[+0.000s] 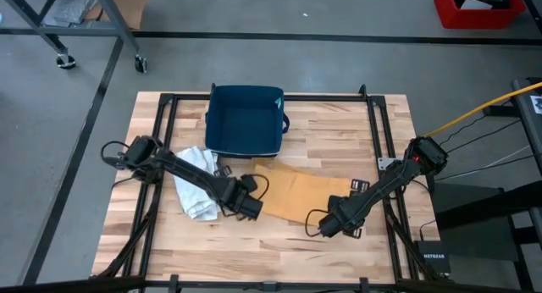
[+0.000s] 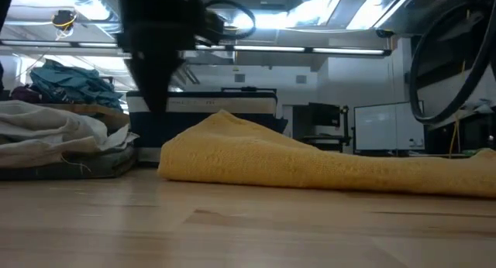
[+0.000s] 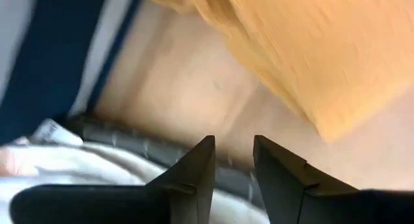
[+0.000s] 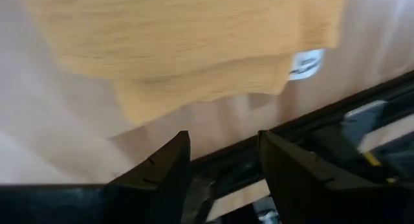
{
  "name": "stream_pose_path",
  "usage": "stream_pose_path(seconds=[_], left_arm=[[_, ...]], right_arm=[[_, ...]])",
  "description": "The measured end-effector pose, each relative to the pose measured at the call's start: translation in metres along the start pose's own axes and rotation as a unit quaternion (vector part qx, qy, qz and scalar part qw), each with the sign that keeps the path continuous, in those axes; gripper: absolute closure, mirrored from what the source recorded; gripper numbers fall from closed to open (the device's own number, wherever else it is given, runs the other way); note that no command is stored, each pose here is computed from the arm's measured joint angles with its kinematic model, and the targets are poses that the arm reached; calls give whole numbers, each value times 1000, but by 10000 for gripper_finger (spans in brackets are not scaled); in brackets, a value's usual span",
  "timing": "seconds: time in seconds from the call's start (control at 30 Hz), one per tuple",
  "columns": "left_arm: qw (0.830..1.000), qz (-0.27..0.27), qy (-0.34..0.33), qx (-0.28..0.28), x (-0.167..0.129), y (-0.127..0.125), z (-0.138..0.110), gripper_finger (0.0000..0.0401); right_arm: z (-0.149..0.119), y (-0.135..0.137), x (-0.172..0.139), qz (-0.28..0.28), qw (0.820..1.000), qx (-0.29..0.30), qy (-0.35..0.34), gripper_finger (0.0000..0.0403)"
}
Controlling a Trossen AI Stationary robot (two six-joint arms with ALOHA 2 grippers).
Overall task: Fold towel
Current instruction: Fold the yellow towel
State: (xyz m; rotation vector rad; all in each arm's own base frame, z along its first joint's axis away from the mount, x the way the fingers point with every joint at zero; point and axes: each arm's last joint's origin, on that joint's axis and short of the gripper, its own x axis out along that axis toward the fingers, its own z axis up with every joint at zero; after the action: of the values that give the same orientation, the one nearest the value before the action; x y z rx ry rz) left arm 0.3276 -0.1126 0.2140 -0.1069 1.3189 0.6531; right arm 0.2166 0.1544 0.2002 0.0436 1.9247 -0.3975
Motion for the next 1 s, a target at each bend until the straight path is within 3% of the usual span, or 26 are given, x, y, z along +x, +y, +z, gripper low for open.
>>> stream_pose_path(seconds=[0.17, 0.4, 0.7, 0.8, 1.0], left_arm=[[998, 12, 35, 60, -12, -10, -28, 311], [991, 15, 27, 131, -28, -27, -62, 310], [990, -66, -119, 46, -29, -62, -78, 302], [985, -108, -136, -6, -22, -70, -79, 293], [974, -147, -151, -84, -5, -74, -74, 287]], right_arm=[[5, 11, -1, 70, 997, 15, -11, 217], [9, 39, -5, 165, 982, -25, -91, 217], [1, 64, -10, 183, 959, -22, -217, 217], [6, 65, -13, 183, 946, 24, -266, 217], [14, 60, -17, 174, 906, 176, -343, 217]])
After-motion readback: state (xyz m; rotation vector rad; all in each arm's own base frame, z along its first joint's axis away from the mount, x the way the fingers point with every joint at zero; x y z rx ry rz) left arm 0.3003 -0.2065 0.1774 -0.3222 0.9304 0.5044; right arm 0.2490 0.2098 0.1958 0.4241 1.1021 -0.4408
